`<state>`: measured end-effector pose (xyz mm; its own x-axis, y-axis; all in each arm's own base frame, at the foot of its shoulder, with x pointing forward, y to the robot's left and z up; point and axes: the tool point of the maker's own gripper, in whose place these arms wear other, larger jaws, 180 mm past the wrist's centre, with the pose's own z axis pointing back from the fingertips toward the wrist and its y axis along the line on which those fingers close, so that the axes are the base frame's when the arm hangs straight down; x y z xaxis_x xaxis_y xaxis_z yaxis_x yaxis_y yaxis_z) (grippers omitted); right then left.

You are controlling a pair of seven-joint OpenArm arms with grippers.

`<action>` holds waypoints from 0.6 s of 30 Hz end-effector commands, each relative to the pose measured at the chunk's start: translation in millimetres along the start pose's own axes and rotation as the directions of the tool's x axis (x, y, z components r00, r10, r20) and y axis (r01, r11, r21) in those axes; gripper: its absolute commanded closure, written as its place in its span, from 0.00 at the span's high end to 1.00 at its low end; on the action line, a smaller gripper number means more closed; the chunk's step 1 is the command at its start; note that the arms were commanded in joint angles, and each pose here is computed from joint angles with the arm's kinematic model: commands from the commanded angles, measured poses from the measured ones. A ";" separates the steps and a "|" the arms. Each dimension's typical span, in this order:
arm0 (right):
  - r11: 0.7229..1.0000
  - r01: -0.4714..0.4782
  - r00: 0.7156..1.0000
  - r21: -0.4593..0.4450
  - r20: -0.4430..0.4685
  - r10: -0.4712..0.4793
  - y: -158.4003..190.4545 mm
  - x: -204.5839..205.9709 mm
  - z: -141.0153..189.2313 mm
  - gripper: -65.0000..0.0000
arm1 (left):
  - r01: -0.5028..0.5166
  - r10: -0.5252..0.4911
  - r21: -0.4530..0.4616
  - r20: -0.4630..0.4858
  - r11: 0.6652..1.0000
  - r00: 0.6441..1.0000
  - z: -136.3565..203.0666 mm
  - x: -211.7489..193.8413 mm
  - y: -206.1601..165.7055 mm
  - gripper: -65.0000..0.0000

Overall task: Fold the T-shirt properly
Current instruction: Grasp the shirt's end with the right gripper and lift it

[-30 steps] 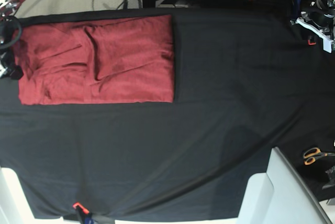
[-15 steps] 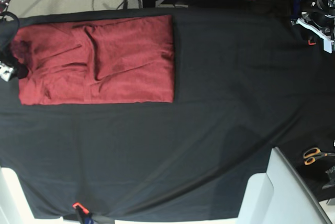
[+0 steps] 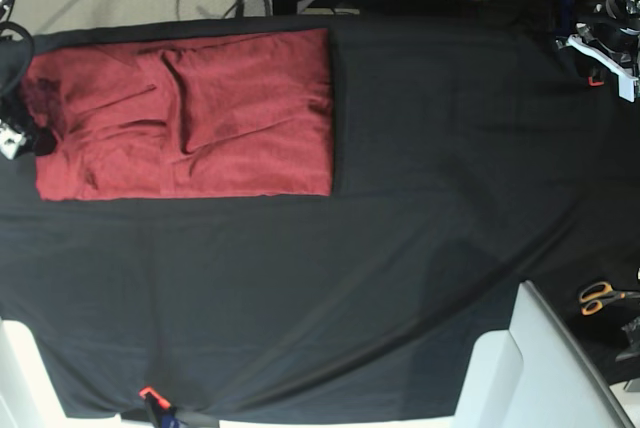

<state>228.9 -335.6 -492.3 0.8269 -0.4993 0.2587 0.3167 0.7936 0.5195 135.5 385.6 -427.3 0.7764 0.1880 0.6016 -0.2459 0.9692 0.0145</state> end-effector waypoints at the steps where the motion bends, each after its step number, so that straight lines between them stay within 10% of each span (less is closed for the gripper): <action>1: 0.999 -0.001 0.990 -0.041 -0.140 -0.005 -7.8 -32.3 -3.4 0.75 | 0.017 -0.017 0.008 0.036 1.000 0.999 3.6 13.0 5.2 0.00; 18: 0.986 -0.160 0.926 -0.035 -0.350 0.138 4.7 -87.1 -15.3 0.75 | 0.015 -0.015 0.007 0.034 1.000 0.999 3.5 12.2 4.8 0.00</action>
<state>220.9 -301.8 -498.0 0.9108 -0.3276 0.2511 0.1744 0.8569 0.4852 135.8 384.6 -427.8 0.7757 0.1899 0.6018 -0.2464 0.9691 0.0119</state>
